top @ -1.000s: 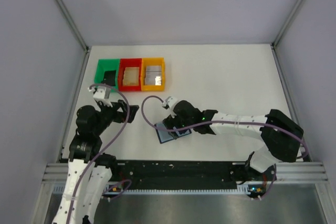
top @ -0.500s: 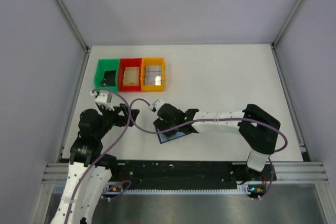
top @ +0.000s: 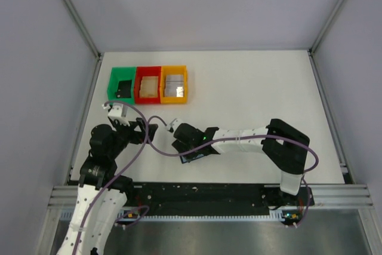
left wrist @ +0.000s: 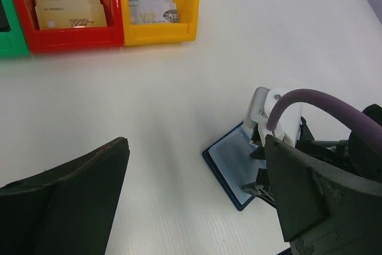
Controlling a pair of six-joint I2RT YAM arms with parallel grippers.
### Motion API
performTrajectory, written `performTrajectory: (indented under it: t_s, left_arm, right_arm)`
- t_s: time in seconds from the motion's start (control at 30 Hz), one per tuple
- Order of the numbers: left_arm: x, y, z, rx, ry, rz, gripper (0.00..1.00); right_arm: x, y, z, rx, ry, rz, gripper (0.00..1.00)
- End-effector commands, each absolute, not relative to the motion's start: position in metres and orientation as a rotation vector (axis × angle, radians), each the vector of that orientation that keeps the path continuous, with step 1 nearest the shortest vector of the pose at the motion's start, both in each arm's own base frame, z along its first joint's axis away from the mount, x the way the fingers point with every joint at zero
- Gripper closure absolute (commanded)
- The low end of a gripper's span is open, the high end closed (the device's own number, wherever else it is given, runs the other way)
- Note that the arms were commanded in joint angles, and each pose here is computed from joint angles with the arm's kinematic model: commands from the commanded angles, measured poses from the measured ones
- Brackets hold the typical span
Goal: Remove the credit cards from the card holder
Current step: Move the card holder to the center of the board.
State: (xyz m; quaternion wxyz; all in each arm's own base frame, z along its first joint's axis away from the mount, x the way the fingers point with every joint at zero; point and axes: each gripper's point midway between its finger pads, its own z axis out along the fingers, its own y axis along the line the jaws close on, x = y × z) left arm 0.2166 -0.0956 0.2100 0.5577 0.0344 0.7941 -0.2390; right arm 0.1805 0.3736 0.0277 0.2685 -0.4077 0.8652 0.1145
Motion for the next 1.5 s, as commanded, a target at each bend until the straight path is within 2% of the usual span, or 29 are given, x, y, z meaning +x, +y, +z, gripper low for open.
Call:
performTrajectory:
  t_s: [0.0,0.07,0.23,0.37,0.57,0.67,0.8,0.93,1.07,1.27,1.47]
  left_arm:
    - [0.217,-0.102,0.214,0.119,1.849,-0.588,0.01]
    - [0.217,-0.102,0.213,0.118,1.853,-0.588,0.01]
    - [0.218,-0.102,0.213,0.119,1.856,-0.587,0.01]
    - [0.219,-0.102,0.212,0.119,1.861,-0.587,0.01]
    - [0.218,-0.106,0.208,0.118,1.873,-0.615,0.02]
    - [0.218,-0.114,0.204,0.078,1.887,-0.688,0.03]
    - [0.217,-0.139,0.194,0.013,1.892,-0.912,0.06]
    - [0.219,-0.16,0.182,-0.065,1.905,-1.109,0.13]
    - [0.225,-0.178,0.168,-0.054,1.953,-1.156,0.21]
    - [0.231,-0.209,0.139,-0.002,2.067,-1.167,0.44]
    - [0.237,-0.227,0.117,0.008,2.134,-1.132,0.44]
  right_arm:
    - [0.18,0.37,0.024,-1.104,2.34,0.24,0.5]
    - [0.181,0.368,0.025,-1.098,2.336,0.232,0.58]
    - [0.188,0.368,0.037,-1.09,2.297,0.217,0.85]
    - [0.194,0.369,0.047,-1.062,2.27,0.208,1.0]
    - [0.202,0.363,0.066,-0.933,2.266,0.316,1.0]
    - [0.201,0.367,0.082,-0.82,2.25,0.558,1.0]
    - [0.204,0.363,0.091,-0.644,2.228,0.871,1.0]
    - [0.206,0.353,0.086,-0.533,2.235,1.007,1.0]
    - [0.208,0.348,0.082,-0.452,2.225,1.104,1.0]
    - [0.213,0.337,0.08,-0.345,2.201,1.221,1.0]
    - [0.217,0.329,0.077,-0.339,2.212,1.186,1.0]
